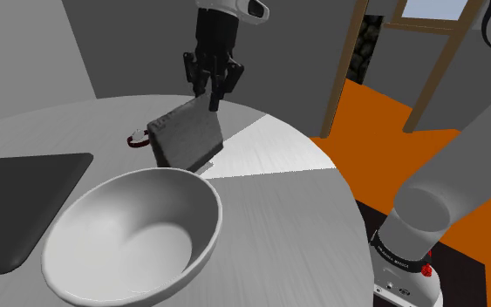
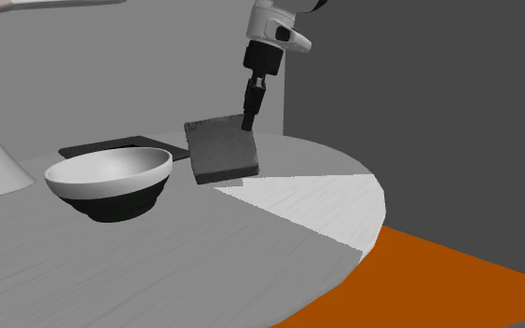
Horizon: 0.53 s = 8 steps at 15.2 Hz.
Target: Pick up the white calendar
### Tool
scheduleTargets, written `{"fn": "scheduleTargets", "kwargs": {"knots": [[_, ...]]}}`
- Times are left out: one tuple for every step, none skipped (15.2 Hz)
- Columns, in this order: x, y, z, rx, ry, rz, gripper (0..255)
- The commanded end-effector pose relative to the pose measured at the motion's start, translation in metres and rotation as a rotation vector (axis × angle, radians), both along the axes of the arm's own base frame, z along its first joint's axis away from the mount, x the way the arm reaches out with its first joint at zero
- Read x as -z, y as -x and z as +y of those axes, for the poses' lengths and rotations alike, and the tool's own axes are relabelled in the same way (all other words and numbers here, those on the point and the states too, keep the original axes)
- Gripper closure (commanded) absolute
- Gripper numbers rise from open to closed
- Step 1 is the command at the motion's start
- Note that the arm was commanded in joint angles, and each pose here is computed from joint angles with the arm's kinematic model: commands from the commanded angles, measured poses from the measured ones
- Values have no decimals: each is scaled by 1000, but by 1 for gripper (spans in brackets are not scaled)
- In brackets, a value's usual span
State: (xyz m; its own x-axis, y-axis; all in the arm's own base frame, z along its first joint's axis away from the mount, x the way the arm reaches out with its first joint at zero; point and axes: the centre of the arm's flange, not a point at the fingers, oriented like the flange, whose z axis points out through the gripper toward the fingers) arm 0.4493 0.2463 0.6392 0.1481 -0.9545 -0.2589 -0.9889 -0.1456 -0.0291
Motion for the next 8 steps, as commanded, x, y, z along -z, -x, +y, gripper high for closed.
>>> {"fn": "scheduleTargets", "kwargs": {"knots": [[-11,1,-1,0,0,-1,255],[-16,1,-1,0,0,-1,255],[-22,1,-1,0,0,-1,255],[-27,1,-1,0,0,-1,255],[-32,1,-1,0,0,-1,255],[-37,1,-1,0,0,-1,255],[-43,1,-1,0,0,-1,255],[-48,1,-1,0,0,-1,255]]}}
